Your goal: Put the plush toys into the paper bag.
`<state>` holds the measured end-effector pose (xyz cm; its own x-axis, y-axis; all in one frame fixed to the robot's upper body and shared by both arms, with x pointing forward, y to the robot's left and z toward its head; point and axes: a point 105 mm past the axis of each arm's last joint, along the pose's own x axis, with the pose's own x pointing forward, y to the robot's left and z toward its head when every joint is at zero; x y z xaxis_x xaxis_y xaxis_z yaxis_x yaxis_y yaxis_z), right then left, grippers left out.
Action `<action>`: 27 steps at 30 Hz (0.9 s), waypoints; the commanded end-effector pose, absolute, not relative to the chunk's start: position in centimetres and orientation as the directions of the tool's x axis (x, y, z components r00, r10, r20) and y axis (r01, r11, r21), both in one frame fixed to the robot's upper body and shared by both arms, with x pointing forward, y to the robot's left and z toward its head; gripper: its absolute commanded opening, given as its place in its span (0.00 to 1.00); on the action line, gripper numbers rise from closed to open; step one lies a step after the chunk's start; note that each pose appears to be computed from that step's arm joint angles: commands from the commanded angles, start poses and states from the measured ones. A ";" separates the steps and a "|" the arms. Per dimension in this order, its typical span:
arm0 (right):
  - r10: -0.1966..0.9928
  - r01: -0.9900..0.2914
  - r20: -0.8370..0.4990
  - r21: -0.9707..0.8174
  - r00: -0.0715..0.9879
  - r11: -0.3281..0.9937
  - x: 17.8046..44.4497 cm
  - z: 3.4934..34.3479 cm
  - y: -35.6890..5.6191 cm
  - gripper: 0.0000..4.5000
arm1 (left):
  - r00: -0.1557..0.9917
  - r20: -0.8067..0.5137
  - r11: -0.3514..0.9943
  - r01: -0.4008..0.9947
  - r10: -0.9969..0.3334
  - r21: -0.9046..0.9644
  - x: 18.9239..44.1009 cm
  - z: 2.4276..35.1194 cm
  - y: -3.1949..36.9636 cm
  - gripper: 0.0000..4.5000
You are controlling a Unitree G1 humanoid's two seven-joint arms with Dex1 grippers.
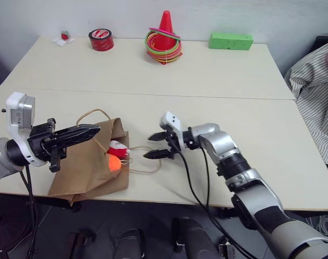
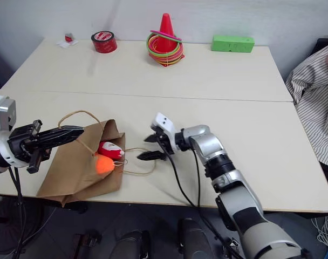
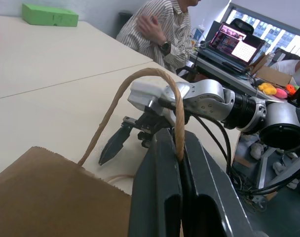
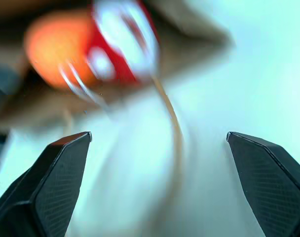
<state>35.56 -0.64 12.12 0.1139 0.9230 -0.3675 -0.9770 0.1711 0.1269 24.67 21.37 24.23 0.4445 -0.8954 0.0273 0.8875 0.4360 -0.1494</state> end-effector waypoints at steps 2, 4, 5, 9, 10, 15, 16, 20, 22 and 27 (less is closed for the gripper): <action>0.869 -0.959 -0.478 0.163 0.128 0.231 35.0 10.3 -1.2 1.00 | 0.422 0.056 0.415 0.904 -0.905 -0.102 24.3 25.3 21.1 0.00; 0.850 -0.952 -0.520 0.212 0.084 0.223 34.2 9.5 -1.2 1.00 | 0.422 0.060 0.415 0.904 -0.905 -0.104 24.3 25.2 21.1 0.00; 0.847 -0.950 -0.530 0.245 0.038 0.196 33.4 9.2 -1.0 1.00 | 0.423 0.063 0.415 0.904 -0.904 -0.105 24.3 25.2 21.1 0.00; 0.860 -0.892 -0.506 0.415 -0.065 0.177 31.7 9.3 0.8 1.00 | 0.427 0.079 0.418 0.902 -0.901 -0.109 24.4 25.2 21.1 0.00; 0.841 -0.888 -0.536 0.421 -0.077 0.187 31.5 8.9 0.9 1.00 | 0.429 0.080 0.419 0.901 -0.900 -0.110 24.4 25.1 21.2 0.00; 0.837 -0.864 -0.538 0.463 -0.098 0.197 31.4 8.8 1.8 0.96 | 0.434 0.084 0.424 0.899 -0.897 -0.111 24.4 24.9 21.2 0.00; 0.851 -0.855 -0.517 0.481 -0.098 0.194 31.4 9.2 2.1 0.91 | 0.435 0.085 0.425 0.898 -0.896 -0.110 24.3 24.9 21.2 0.00; 0.889 -0.823 -0.451 0.534 -0.082 0.195 31.7 10.2 2.1 0.66 | 0.438 0.088 0.429 0.897 -0.894 -0.110 24.3 24.8 21.2 0.00; 0.905 -0.802 -0.417 0.569 -0.090 0.182 31.5 10.6 1.6 0.51 | 0.439 0.088 0.430 0.896 -0.894 -0.109 24.3 24.7 21.2 0.00; 0.959 -0.723 -0.268 0.680 -0.089 0.123 31.1 12.8 0.4 0.14 | 0.438 0.096 0.428 0.898 -0.894 -0.103 24.5 24.7 21.0 0.00</action>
